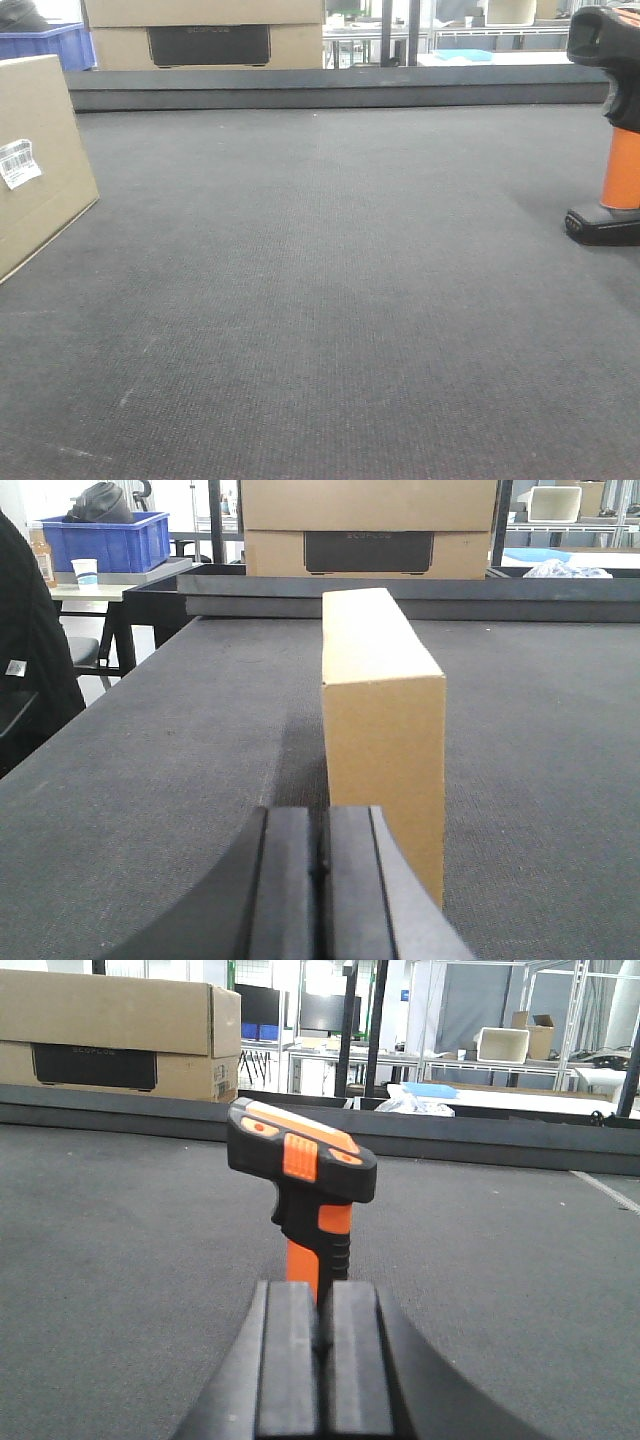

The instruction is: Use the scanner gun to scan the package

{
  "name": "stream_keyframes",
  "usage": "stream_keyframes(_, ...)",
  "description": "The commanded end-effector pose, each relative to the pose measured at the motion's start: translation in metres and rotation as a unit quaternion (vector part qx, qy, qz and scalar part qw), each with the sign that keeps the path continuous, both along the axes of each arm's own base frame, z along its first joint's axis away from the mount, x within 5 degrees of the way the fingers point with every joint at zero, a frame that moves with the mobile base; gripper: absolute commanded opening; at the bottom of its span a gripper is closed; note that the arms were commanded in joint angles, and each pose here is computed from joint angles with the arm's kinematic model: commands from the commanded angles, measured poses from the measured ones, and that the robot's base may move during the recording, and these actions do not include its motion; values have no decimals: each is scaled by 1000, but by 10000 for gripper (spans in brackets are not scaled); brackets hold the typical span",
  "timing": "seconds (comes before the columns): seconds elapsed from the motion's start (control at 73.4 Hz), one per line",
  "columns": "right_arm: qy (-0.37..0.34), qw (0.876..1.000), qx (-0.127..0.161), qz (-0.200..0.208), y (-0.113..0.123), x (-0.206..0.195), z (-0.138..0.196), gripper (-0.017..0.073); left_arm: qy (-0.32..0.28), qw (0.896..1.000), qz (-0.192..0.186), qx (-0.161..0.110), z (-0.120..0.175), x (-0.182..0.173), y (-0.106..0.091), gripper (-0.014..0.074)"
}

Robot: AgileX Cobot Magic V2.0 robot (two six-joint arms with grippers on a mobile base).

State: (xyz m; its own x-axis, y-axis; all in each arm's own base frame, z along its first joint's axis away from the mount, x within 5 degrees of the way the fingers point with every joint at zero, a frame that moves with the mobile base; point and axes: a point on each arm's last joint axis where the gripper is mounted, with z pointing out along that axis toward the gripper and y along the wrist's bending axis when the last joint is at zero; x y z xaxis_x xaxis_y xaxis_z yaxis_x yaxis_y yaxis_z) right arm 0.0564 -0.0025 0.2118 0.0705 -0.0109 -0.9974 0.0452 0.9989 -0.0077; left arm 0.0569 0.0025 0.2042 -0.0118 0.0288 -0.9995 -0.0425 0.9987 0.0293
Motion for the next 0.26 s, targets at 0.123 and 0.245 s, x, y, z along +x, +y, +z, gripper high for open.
stream_keyframes(0.123,-12,1000,-3,-4,0,0,2,-167,-8,1000,1,1,2,-1,0,-101)
stream_keyframes(0.245,-12,1000,-3,-4,0,0,2,-167,-8,1000,1,1,2,-1,0,-101)
